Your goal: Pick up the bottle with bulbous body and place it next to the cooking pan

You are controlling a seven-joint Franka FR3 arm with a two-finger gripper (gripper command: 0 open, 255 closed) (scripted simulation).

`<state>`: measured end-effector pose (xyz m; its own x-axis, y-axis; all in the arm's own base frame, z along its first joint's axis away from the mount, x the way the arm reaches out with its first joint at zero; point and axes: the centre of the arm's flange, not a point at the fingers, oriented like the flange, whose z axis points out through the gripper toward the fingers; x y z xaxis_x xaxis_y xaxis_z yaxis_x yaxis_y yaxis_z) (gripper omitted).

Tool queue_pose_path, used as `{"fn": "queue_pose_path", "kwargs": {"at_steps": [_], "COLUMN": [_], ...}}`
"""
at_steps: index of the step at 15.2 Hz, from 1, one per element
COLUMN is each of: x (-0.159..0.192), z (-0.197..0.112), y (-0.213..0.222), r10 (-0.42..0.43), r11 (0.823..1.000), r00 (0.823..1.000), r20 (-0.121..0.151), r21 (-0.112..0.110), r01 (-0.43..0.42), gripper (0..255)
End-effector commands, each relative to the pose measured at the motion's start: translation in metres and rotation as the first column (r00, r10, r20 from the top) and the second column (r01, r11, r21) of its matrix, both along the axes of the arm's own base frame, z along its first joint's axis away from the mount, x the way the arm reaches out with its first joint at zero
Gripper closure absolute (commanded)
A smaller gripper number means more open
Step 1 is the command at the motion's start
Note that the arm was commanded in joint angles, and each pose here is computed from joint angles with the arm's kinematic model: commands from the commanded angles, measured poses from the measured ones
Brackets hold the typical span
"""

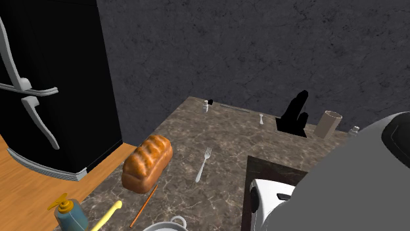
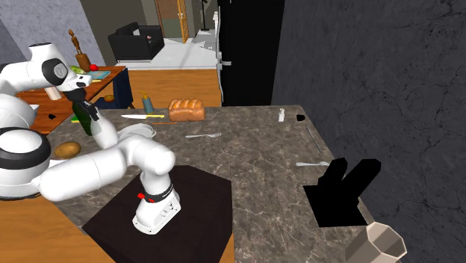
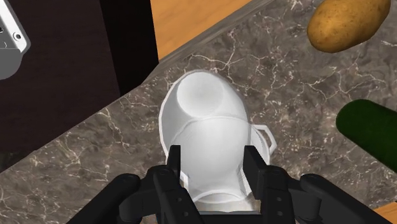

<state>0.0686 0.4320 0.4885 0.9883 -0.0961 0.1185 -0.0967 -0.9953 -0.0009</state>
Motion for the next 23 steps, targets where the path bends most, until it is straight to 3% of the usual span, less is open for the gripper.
{"fn": "queue_pose_path", "kwargs": {"at_steps": [1, 9, 17, 18, 23], "x": [-0.001, -0.001, -0.001, -0.001, -0.001], "z": [-0.011, -0.056, -0.056, -0.056, -0.056], "y": [0.000, 0.000, 0.000, 0.000, 0.000], "r10": [0.000, 0.000, 0.000, 0.000, 0.000], "r11": [1.000, 1.000, 1.000, 1.000, 1.000], "r00": [1.000, 1.000, 1.000, 1.000, 1.000], "r20": [0.001, 0.001, 0.001, 0.001, 0.001], "r21": [0.001, 0.001, 0.001, 0.001, 0.001], "r01": [0.000, 0.000, 0.000, 0.000, 0.000], "gripper": [255, 255, 255, 0, 0]}}
